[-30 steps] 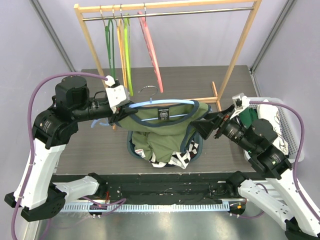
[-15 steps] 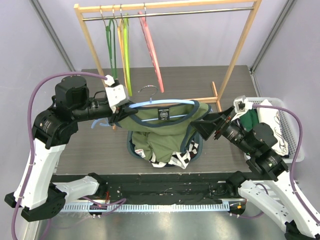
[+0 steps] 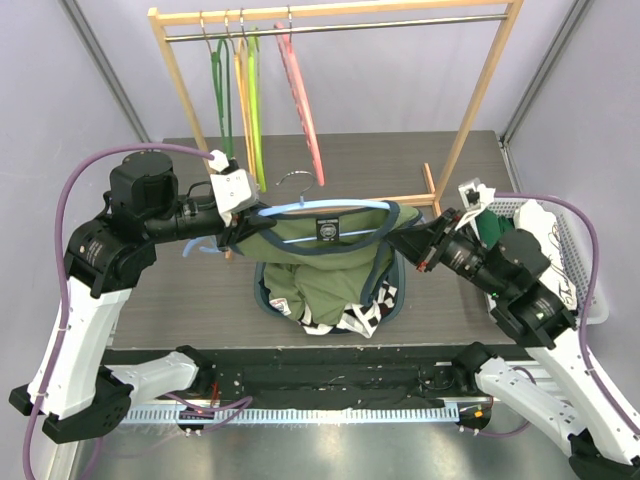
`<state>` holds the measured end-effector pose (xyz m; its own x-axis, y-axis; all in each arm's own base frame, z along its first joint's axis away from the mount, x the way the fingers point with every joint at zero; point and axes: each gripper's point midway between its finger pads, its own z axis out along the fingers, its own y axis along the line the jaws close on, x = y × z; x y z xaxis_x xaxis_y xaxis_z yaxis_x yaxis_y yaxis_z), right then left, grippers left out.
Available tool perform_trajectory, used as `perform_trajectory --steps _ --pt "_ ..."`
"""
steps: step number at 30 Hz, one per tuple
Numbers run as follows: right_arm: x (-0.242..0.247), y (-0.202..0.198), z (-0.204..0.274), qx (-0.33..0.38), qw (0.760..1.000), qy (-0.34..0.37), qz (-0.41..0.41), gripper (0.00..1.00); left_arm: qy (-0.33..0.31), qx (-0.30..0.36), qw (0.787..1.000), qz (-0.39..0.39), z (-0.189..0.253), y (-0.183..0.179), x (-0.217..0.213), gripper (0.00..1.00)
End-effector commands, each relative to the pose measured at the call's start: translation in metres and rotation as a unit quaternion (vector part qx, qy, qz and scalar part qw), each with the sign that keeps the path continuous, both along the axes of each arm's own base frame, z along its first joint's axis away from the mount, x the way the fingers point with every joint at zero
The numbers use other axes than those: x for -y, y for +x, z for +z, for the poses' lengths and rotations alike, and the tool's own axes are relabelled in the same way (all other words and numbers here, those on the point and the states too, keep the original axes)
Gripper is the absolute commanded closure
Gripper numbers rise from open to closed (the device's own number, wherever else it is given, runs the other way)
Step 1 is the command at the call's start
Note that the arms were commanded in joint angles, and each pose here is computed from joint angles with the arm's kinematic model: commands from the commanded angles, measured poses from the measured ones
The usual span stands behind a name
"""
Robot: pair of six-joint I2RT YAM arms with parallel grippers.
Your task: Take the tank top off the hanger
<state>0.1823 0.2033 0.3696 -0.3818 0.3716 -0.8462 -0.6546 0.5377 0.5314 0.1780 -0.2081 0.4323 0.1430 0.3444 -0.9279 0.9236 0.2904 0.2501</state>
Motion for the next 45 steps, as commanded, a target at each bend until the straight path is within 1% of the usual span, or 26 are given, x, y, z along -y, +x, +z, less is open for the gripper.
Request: perform_trajectory --steps 1,3,4,5,6,9,11,14,18,19,20,22,25,29,32,34,36,38,41,42,43,44,45 --pt "0.023 -0.018 0.057 0.074 0.997 0.013 -0.025 0.99 -0.031 0.040 0.999 -0.009 0.025 0.000 0.003 1.00" --pt "0.040 -0.017 0.079 0.092 0.993 0.016 -0.068 0.99 -0.030 0.041 0.999 -0.007 0.024 0.001 0.003 1.00" --pt "0.046 -0.016 0.079 0.089 0.993 0.009 -0.084 0.99 -0.030 0.041 0.999 -0.006 0.024 0.001 0.003 1.00" --pt "0.060 -0.011 0.086 0.094 0.988 0.011 -0.125 0.99 -0.029 0.042 0.999 -0.005 0.024 0.002 0.002 1.00" --pt "0.065 -0.009 0.086 0.092 0.986 0.011 -0.140 0.99 -0.029 0.042 0.999 -0.005 0.023 0.002 0.002 1.00" --pt "0.088 0.012 0.069 0.061 0.973 -0.003 -0.223 0.99 -0.029 0.045 0.999 -0.005 0.024 0.000 0.001 1.00" --pt "0.090 0.023 0.048 0.033 0.969 -0.020 -0.243 0.99 -0.030 0.045 0.999 -0.004 0.025 0.000 0.000 1.00" --pt "0.101 0.036 0.022 -0.001 0.956 -0.049 -0.288 0.99 -0.030 0.047 0.998 -0.003 0.025 -0.001 -0.001 1.00" --pt "0.122 0.040 0.003 -0.026 0.936 -0.079 -0.341 0.99 -0.032 0.048 0.998 -0.004 0.027 -0.003 -0.002 1.00" --pt "0.131 0.041 0.001 -0.028 0.927 -0.086 -0.364 0.99 -0.031 0.048 0.998 -0.003 0.027 -0.003 -0.002 1.00" --pt "0.136 0.040 0.002 -0.028 0.923 -0.092 -0.372 0.99 -0.031 0.048 0.998 -0.005 0.026 -0.003 -0.002 1.00" --pt "0.145 0.041 -0.005 -0.036 0.912 -0.120 -0.391 0.99 -0.030 0.049 0.998 -0.006 0.026 -0.005 -0.002 1.00" --pt "0.152 0.043 -0.018 -0.046 0.899 -0.161 -0.405 0.99 -0.032 0.052 0.998 -0.010 0.029 -0.007 -0.003 1.00" --pt "0.154 0.046 -0.044 -0.063 0.888 -0.212 -0.404 0.99 -0.034 0.058 0.998 -0.008 0.033 -0.008 -0.004 1.00" --pt "0.146 0.048 -0.064 -0.079 0.891 -0.231 -0.383 0.99 -0.035 0.060 0.998 -0.010 0.036 -0.009 -0.004 1.00" --pt "0.143 0.050 -0.076 -0.086 0.889 -0.244 -0.377 0.99 -0.037 0.062 0.997 -0.016 0.038 -0.011 -0.004 1.00" --pt "0.134 0.051 -0.079 -0.087 0.898 -0.242 -0.357 0.99 -0.039 0.065 0.997 -0.019 0.041 -0.012 -0.003 1.00" --pt "0.116 0.049 -0.080 -0.083 0.917 -0.236 -0.310 0.99 -0.041 0.066 0.997 -0.022 0.045 -0.012 -0.002 1.00" --pt "0.104 0.043 -0.076 -0.069 0.931 -0.240 -0.265 0.99 -0.045 0.066 0.996 -0.024 0.049 -0.010 0.000 1.00" --pt "0.094 0.038 -0.071 -0.062 0.941 -0.233 -0.236 0.93 -0.046 0.067 0.996 -0.024 0.051 -0.007 0.002 1.00" --pt "0.092 0.034 -0.059 -0.049 0.947 -0.224 -0.224 0.75 -0.045 0.066 0.996 -0.024 0.051 -0.005 0.003 1.00" --pt "0.087 0.028 -0.050 -0.035 0.953 -0.218 -0.205 0.20 -0.044 0.064 0.997 -0.023 0.050 -0.002 0.005 1.00" --pt "0.089 0.020 -0.042 -0.020 0.956 -0.220 -0.192 0.01 -0.043 0.063 0.997 -0.022 0.050 0.000 0.006 1.00"
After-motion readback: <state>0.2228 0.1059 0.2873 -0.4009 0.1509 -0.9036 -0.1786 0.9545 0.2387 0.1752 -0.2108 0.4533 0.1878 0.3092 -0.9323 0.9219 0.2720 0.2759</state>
